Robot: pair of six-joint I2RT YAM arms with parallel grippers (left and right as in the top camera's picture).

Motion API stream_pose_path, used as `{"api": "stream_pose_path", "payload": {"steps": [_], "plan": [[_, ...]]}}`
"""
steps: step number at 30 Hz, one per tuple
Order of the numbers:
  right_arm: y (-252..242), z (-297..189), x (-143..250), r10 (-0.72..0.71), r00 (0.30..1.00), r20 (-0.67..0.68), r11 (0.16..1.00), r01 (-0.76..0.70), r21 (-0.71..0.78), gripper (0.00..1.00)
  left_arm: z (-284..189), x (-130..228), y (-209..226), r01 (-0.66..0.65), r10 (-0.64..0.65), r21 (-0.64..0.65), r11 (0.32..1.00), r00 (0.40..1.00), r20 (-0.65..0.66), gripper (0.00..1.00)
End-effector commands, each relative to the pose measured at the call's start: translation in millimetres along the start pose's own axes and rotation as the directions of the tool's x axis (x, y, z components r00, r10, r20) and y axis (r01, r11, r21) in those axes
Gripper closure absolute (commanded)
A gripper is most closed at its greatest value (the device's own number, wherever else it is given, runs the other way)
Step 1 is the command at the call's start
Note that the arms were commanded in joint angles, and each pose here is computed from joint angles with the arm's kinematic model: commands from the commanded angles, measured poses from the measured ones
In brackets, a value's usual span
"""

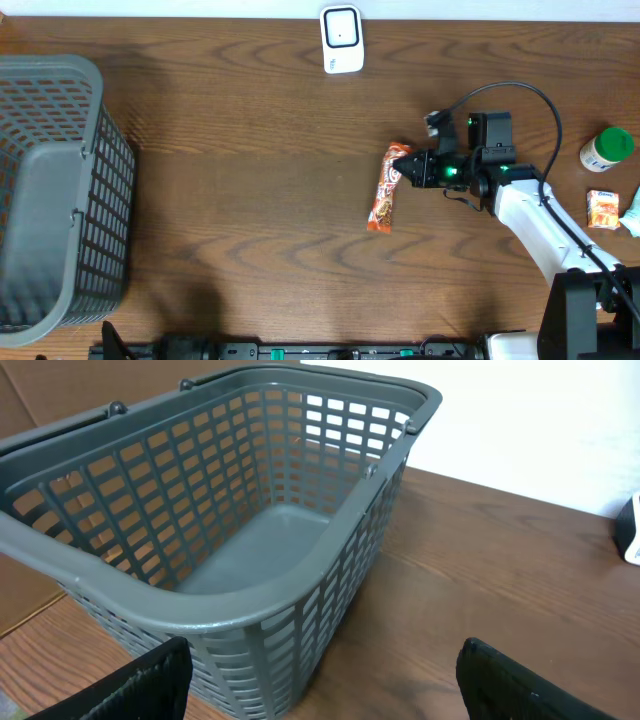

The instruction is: Scan the item barcode

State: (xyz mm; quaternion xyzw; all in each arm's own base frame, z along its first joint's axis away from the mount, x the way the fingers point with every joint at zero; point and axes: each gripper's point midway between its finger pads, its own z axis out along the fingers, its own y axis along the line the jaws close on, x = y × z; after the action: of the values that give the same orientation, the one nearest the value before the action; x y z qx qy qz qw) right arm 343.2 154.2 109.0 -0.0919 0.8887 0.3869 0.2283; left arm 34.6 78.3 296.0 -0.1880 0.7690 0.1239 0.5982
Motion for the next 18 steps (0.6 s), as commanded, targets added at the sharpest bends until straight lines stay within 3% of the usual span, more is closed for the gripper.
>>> {"api": "stream_pose_path", "payload": {"steps": [1,5,12,18], "plan": [[61.4,-10.0,8.2,-0.39,0.916,0.095,0.852,0.398,-0.339,0.95,-0.3,-0.1,0.0,0.002,-0.002,-0.003,1.0,1.0,-0.002,0.15],[92.7,-25.3,7.4,-0.502,0.829,0.247,0.686,0.556,-0.47,0.93,-0.4,-0.2,0.1,0.002,-0.002,-0.003,1.0,1.0,-0.001,0.15],[125.8,-51.8,6.2,-0.496,0.776,0.39,0.5,0.622,-0.602,0.99,-0.3,-0.1,0.0,0.002,-0.002,-0.003,1.0,1.0,-0.002,0.15],[124.5,-49.5,0.9,-0.542,0.722,0.43,0.473,0.686,-0.553,0.99,-0.3,-0.1,0.0,0.002,-0.002,-0.003,1.0,1.0,-0.002,0.15]]}}
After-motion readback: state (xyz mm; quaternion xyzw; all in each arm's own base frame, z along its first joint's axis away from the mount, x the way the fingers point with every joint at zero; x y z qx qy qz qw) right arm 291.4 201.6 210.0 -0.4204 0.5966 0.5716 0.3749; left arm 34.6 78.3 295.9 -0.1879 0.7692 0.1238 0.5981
